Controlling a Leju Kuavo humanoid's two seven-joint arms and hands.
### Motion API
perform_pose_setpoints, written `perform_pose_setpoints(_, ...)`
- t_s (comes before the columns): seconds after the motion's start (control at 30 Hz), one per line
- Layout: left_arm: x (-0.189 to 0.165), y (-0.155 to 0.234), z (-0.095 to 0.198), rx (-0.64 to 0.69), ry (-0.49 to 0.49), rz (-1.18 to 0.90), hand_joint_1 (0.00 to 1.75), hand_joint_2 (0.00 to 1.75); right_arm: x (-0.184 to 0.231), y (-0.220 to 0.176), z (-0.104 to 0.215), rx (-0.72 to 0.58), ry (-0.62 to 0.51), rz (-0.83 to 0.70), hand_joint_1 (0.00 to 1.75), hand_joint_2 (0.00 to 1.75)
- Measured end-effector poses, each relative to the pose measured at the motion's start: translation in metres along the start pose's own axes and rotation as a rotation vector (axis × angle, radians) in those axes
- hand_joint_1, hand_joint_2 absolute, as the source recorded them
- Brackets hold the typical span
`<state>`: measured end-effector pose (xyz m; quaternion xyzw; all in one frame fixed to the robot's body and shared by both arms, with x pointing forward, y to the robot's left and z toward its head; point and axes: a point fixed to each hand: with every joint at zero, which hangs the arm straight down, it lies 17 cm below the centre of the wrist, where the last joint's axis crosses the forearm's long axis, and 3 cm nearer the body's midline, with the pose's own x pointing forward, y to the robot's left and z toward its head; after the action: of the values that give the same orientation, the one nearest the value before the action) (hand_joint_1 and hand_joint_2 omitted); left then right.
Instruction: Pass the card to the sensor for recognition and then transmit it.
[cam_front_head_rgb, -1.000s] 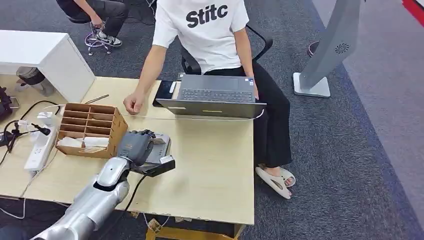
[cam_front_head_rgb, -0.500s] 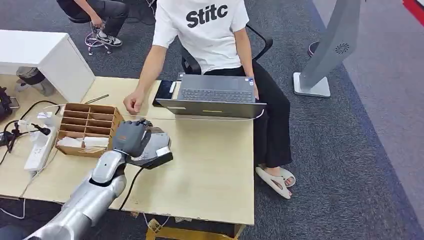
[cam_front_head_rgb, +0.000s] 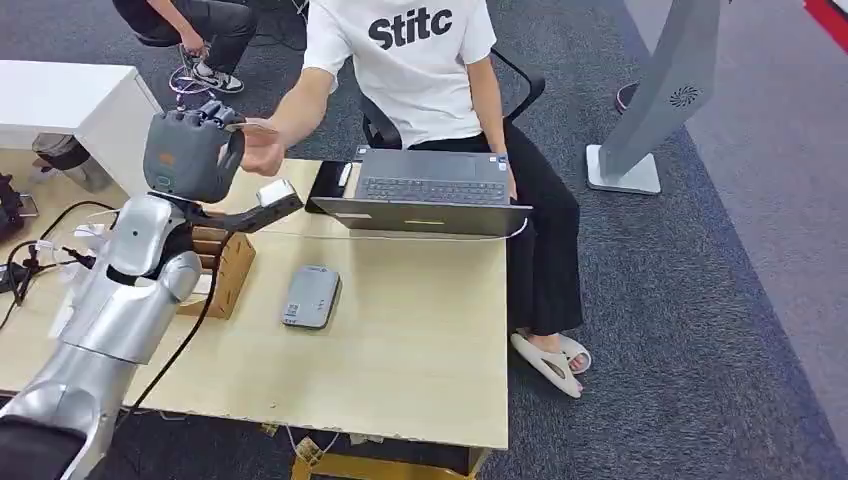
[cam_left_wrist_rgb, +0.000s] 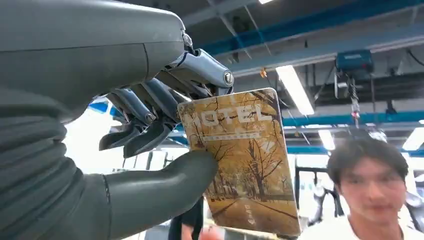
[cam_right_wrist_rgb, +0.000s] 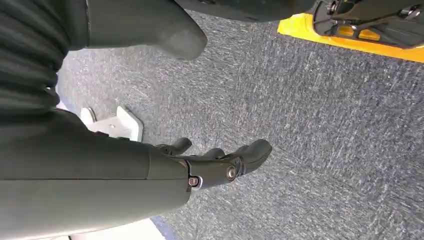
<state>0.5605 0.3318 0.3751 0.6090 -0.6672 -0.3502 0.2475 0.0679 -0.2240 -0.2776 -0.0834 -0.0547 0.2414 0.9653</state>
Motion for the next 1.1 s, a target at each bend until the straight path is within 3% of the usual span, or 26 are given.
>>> perform_pose_setpoints(0.47, -0.009, 0.017, -0.016, 0.039, 0.012, -0.037, 1.75, 1.75, 0.000, 0.001, 0.000, 0.006, 0.001, -0.001, 0.00, 1.75)
perform_pose_setpoints(0.5, -0.009, 0.017, -0.016, 0.040, 0.012, -0.039, 1.12, 1.75, 0.000, 0.001, 0.000, 0.004, 0.002, -0.006, 0.00, 1.75)
perform_pose_setpoints(0.53, -0.009, 0.017, -0.015, 0.040, 0.013, -0.040, 0.00, 1.75, 0.000, 0.000, 0.000, 0.002, 0.002, -0.009, 0.00, 1.75)
perform_pose_setpoints(0.73, 0.001, 0.023, -0.014, 0.094, 0.008, -0.024, 0.00, 1.75, 0.002, -0.001, 0.000, -0.001, -0.002, -0.011, 0.00, 1.75)
perform_pose_setpoints(0.93, 0.019, -0.032, 0.016, -0.151, 0.047, 0.108, 0.00, 1.75, -0.001, 0.001, 0.000, 0.006, 0.015, -0.041, 0.00, 1.75)
perform_pose_setpoints(1.1, 0.040, -0.053, 0.069, -0.255, 0.019, 0.166, 0.00, 1.75, -0.006, 0.002, 0.000, 0.008, 0.025, -0.073, 0.00, 1.75)
